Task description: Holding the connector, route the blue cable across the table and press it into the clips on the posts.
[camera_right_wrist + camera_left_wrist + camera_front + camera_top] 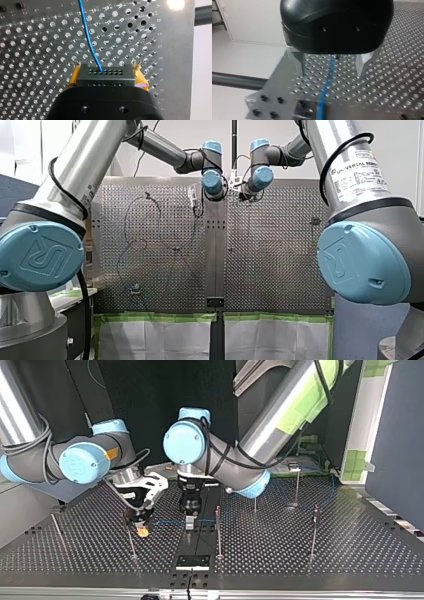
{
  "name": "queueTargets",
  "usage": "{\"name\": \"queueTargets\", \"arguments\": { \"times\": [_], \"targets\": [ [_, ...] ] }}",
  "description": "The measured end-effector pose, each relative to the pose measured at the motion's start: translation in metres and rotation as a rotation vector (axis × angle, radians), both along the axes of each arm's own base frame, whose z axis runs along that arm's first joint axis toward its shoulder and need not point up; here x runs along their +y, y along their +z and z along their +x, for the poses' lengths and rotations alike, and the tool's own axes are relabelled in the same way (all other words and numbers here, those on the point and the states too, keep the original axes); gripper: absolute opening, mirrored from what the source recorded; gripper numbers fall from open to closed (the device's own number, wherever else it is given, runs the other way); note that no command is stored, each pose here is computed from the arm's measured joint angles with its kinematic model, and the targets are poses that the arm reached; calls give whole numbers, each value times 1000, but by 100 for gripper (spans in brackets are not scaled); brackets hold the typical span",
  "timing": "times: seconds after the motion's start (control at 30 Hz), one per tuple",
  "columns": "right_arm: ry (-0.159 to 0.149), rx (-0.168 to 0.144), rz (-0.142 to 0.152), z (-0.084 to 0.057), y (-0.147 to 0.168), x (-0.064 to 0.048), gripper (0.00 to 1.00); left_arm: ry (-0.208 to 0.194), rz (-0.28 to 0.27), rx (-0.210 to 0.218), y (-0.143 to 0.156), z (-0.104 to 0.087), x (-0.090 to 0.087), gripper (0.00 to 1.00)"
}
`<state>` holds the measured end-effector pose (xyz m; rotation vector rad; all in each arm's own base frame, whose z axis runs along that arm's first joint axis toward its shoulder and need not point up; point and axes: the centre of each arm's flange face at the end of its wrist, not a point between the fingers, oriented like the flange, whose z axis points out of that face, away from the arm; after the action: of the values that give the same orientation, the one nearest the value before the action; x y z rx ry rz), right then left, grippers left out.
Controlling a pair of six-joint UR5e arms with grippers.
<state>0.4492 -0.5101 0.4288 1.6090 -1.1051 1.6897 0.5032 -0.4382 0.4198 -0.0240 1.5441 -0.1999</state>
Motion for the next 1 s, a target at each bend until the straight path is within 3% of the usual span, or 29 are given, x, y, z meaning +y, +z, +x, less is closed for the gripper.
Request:
{"name": "queueTargets", "arguments": {
  "times": [0.33,0.63,0.83,0.87,0.9,0.93,1.0],
  "targets": [
    [0,0,0,0,0,0,0,26,-32,-47,3,22,3,100],
    [0,0,0,0,0,0,0,37,-2,-8,-21,37,-5,100],
    [1,0,0,0,0,0,0,61,-3,-8,-23,40,-6,100],
    [1,0,0,0,0,0,0,65,-3,-9,-23,39,-7,96],
    [1,0,0,0,0,0,0,68,-4,-9,-23,39,-7,80],
    [1,0,1,0,0,0,0,70,-4,-10,-23,38,-7,80],
    [0,0,0,0,0,0,0,73,-2,-10,-23,37,-8,57]
  ]
}}
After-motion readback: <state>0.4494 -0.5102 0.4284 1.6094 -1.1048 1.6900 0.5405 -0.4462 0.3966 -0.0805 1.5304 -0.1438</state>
